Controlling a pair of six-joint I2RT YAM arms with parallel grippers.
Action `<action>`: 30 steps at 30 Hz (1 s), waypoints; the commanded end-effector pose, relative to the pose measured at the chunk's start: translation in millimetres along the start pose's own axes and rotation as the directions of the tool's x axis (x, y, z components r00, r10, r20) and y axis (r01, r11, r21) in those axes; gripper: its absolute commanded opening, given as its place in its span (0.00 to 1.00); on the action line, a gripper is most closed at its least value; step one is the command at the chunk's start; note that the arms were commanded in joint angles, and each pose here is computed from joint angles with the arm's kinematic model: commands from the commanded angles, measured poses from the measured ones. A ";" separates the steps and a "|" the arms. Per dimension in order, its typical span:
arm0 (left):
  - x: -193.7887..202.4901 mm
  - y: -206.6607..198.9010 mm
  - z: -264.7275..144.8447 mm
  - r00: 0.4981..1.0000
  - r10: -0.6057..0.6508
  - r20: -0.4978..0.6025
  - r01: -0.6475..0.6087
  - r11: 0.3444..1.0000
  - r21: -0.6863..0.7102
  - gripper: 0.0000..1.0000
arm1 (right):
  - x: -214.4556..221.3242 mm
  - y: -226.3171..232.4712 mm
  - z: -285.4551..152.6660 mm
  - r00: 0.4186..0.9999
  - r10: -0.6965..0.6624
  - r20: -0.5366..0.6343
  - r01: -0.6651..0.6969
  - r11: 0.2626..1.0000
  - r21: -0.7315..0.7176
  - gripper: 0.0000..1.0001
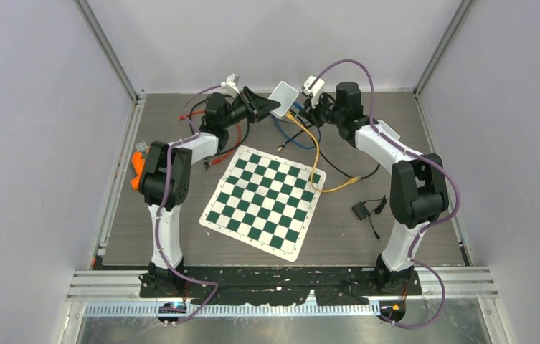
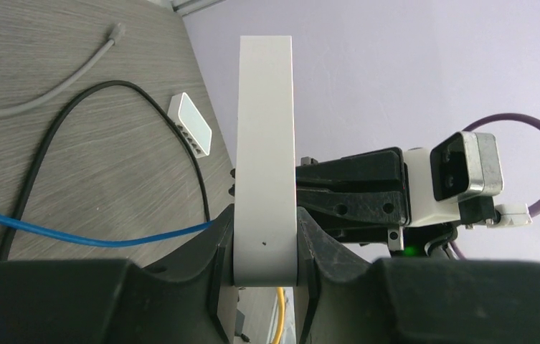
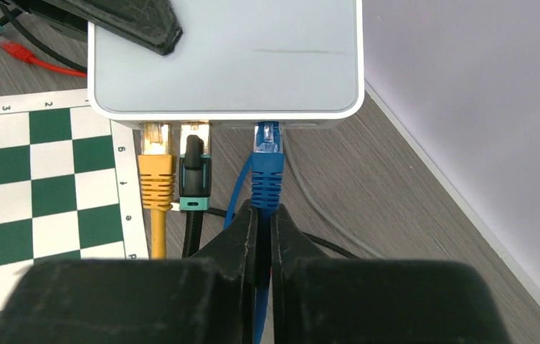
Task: Insert the plug into the switch port
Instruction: Place the switch port at the center of the board.
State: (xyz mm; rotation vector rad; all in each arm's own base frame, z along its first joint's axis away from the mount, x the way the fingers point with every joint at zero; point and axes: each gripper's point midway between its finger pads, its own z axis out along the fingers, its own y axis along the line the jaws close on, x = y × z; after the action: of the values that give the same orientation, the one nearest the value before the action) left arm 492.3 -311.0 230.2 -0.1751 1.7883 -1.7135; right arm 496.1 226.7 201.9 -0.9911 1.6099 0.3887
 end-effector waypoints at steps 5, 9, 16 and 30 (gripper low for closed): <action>54.1 -2.5 19.5 0.990 0.022 -0.136 -0.019 1.000 0.022 0.00 | -76.7 -17.0 10.3 0.943 -0.159 0.293 0.180 0.983 -0.043 0.05; 42.8 6.2 22.8 0.993 0.042 -0.109 -0.045 0.999 -0.027 0.00 | -69.4 -35.5 7.1 0.952 -0.164 0.258 0.163 0.986 0.028 0.09; -1.7 27.5 33.3 0.997 0.041 0.062 -0.037 0.996 -0.080 0.00 | -36.2 -48.4 -36.7 0.984 -0.063 0.166 0.044 0.993 0.114 0.63; -36.5 82.6 93.5 0.995 0.082 0.065 -0.069 0.981 -0.182 0.15 | -10.6 -58.6 -131.3 0.936 0.352 -0.013 -0.303 0.825 0.477 0.75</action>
State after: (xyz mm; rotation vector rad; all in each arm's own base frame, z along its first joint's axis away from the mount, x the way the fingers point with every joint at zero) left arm 578.4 -356.1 153.4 -0.2898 1.9334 -1.5195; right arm 472.2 123.6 270.0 -0.5525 1.7309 0.1974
